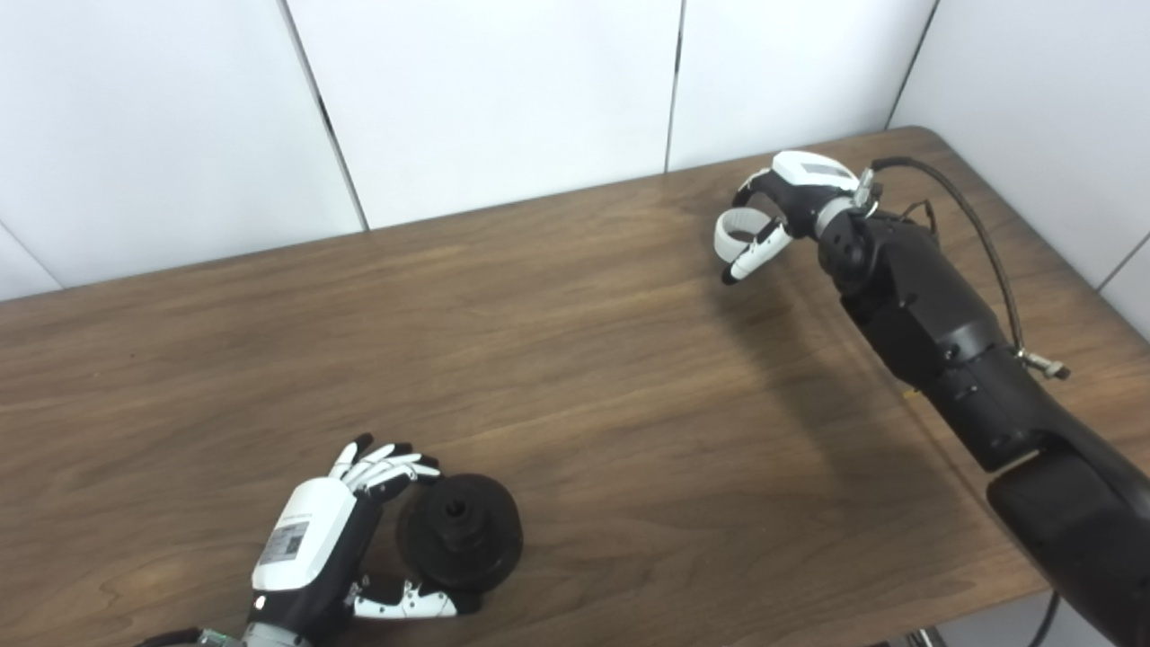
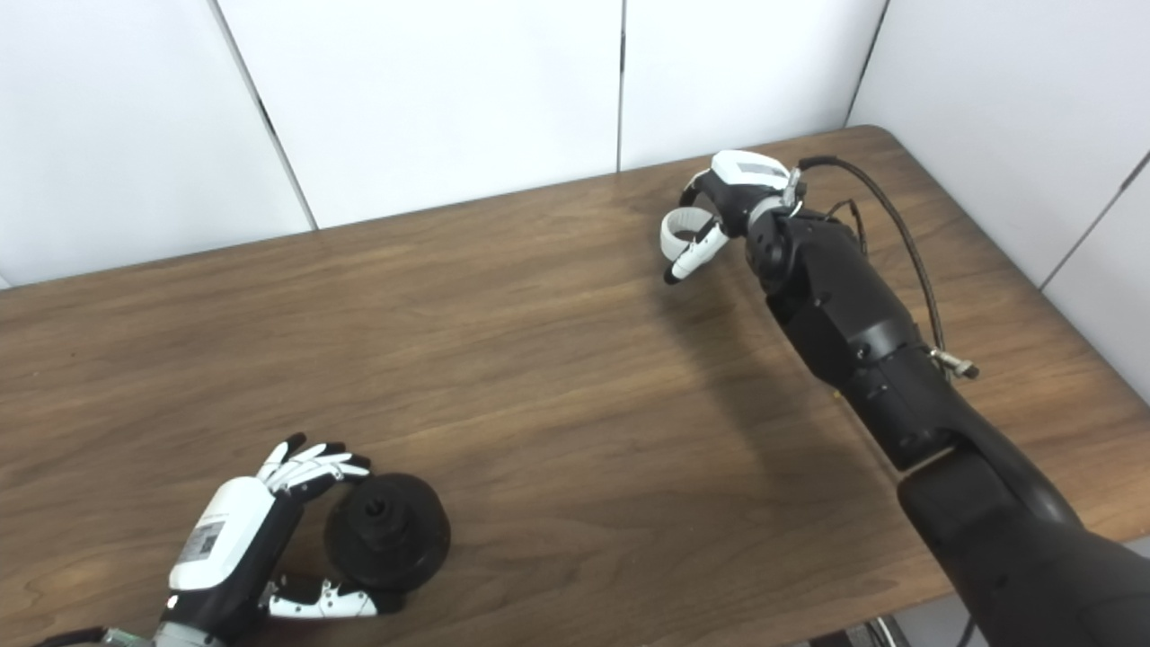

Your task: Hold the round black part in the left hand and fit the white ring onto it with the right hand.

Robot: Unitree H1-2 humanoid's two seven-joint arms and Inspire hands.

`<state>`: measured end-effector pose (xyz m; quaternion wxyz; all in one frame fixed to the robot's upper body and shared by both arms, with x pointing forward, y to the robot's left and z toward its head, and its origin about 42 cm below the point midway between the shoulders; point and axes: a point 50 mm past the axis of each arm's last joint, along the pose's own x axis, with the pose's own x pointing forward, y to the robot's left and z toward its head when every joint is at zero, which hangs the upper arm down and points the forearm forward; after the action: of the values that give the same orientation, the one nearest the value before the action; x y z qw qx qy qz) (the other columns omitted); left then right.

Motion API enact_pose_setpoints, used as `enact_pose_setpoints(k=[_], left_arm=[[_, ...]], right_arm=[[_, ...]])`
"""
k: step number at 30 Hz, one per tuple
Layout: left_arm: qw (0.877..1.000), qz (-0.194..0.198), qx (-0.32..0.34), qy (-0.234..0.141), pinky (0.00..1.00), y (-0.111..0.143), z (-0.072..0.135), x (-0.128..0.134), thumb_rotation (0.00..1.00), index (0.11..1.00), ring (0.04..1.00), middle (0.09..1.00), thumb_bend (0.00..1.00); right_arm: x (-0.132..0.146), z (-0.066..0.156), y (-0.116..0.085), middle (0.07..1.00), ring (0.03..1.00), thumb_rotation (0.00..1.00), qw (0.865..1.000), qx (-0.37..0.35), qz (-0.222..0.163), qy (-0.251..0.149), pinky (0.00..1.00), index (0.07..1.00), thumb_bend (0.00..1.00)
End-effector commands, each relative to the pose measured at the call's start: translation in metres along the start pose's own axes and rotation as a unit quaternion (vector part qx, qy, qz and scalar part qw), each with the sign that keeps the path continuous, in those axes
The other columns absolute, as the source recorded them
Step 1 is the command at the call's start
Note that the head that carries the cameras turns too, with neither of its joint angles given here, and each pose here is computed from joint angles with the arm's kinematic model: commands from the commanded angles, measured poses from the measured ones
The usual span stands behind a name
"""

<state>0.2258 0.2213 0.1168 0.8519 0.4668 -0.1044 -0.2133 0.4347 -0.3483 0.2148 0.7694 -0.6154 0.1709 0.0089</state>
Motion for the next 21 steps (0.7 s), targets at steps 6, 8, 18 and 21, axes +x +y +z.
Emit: enact_pose_setpoints(k=[6, 8, 18, 21], left_arm=[[0.999, -0.032, 0.029, 0.018, 1.0, -0.0038, -0.0055, -0.0102, 0.06, 0.485, 0.878, 0.788, 0.53], [0.999, -0.032, 0.029, 0.017, 1.0, -0.004, -0.0054, -0.01, 0.06, 0.485, 0.878, 0.787, 0.53], [0.999, -0.032, 0.028, 0.018, 1.0, -0.004, -0.0043, -0.0102, 0.06, 0.486, 0.879, 0.788, 0.53], [0.999, -0.033, 0.028, 0.018, 1.0, -0.0043, -0.0044, -0.0104, 0.06, 0.486, 0.881, 0.787, 0.52]], right_arm=[[0.0027, 0.0026, -0.0287, 0.899, 0.931, 0.27, 0.997, 0.006, -0.073, -0.016, 0.96, 0.716, 0.9], [0.0023, 0.0031, -0.03, 0.885, 0.92, 0.25, 0.996, 0.007, -0.082, -0.02, 0.97, 0.681, 0.89], [0.0012, 0.0018, -0.0339, 0.863, 0.904, 0.22, 0.996, -0.004, -0.086, -0.023, 0.96, 0.645, 0.88], [0.0007, 0.0013, -0.034, 0.864, 0.906, 0.23, 0.996, -0.007, -0.083, -0.023, 0.95, 0.648, 0.88]])
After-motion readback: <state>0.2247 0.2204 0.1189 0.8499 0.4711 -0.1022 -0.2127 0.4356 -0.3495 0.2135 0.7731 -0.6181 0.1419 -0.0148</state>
